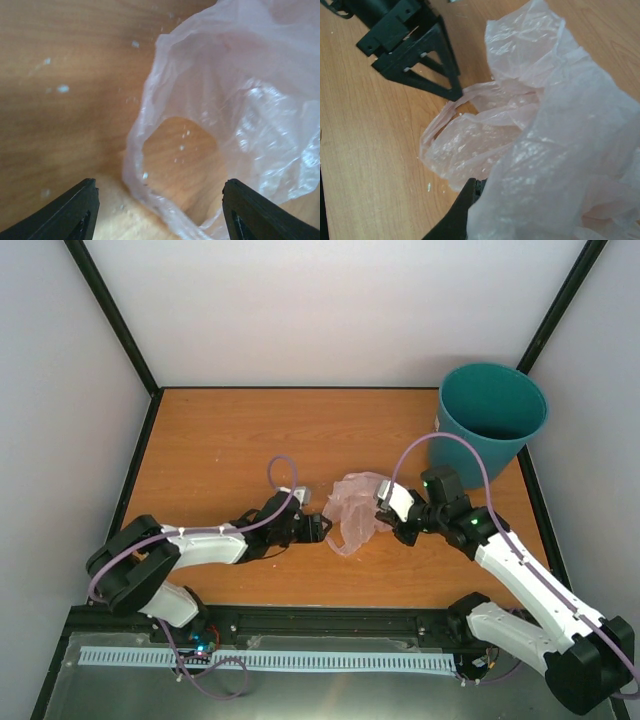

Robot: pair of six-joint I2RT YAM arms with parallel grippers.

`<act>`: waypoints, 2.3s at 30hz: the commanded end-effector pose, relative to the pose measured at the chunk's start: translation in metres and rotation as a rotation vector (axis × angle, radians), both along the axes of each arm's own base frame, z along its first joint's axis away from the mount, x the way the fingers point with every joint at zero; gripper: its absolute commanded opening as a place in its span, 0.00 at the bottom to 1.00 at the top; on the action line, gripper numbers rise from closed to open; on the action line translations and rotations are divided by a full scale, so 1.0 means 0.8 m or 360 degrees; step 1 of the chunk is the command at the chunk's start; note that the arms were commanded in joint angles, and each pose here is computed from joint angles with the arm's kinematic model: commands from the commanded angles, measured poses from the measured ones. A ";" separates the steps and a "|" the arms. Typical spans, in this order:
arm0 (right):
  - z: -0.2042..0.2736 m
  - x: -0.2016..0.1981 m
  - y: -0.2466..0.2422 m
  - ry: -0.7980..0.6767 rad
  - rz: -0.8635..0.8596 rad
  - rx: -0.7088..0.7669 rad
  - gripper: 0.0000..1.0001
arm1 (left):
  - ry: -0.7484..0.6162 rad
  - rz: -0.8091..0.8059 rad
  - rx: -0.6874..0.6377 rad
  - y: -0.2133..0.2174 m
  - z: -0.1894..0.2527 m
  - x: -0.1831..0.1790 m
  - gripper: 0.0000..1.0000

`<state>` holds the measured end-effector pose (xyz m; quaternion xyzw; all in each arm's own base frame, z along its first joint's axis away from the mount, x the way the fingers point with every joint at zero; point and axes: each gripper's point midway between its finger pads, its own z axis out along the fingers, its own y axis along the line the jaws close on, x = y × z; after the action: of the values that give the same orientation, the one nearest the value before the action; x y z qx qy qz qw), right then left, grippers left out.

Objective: Put the trash bags into the trash bin

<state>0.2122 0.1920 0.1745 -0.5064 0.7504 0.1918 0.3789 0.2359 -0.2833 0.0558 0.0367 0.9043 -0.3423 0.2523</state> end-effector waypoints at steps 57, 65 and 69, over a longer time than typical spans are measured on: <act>0.206 0.063 0.037 0.0011 -0.0266 0.0337 0.03 | -0.0672 0.0016 0.0035 0.093 0.347 -0.016 0.01; 0.155 0.016 0.037 0.0154 -0.0087 0.0298 0.03 | -0.0475 -0.0269 -0.0121 0.065 0.315 -0.059 0.01; 0.179 0.017 0.039 0.0101 -0.0054 0.0306 0.03 | -0.0610 -0.0222 -0.0124 0.064 0.365 -0.043 0.01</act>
<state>0.2323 0.2207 0.2867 -0.4322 0.7757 0.2629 0.3774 0.2009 -0.2298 0.2963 0.1382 0.8491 -0.3614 0.3597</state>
